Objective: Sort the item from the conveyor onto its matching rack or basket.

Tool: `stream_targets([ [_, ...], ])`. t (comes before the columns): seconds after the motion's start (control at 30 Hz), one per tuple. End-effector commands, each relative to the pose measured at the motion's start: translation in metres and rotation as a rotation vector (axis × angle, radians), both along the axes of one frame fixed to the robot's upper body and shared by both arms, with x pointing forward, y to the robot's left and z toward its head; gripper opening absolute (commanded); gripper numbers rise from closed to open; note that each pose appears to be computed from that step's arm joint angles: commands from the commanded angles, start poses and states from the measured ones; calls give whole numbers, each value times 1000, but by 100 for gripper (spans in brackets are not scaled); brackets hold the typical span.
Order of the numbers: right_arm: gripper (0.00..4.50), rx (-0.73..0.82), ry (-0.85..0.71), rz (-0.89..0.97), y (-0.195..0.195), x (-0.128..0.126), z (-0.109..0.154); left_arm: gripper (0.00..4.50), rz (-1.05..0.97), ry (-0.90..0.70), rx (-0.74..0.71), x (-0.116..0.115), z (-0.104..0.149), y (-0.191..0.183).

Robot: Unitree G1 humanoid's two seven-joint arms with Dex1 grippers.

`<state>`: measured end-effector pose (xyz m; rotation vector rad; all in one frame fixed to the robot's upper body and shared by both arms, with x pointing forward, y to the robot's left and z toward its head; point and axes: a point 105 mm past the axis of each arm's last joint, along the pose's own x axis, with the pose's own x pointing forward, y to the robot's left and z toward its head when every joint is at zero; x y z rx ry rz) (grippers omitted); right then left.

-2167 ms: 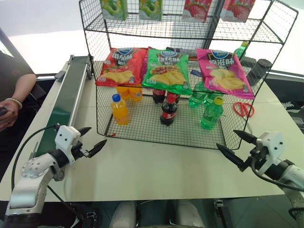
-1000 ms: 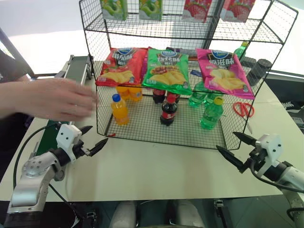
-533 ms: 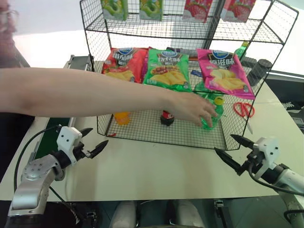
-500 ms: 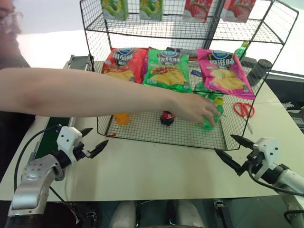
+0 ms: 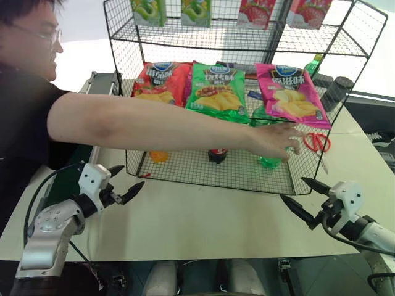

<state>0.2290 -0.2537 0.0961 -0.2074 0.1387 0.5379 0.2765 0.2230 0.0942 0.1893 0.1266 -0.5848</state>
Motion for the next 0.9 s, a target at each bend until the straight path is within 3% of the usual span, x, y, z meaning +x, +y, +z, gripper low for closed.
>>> stream_targets([
  [0.03,441,3,-42,8,2,2,6,450,-15,-31,10,0,8,-5],
  [0.9,441,25,-57,59,25,13,17,450,-16,-18,2,-7,7,-8],
])
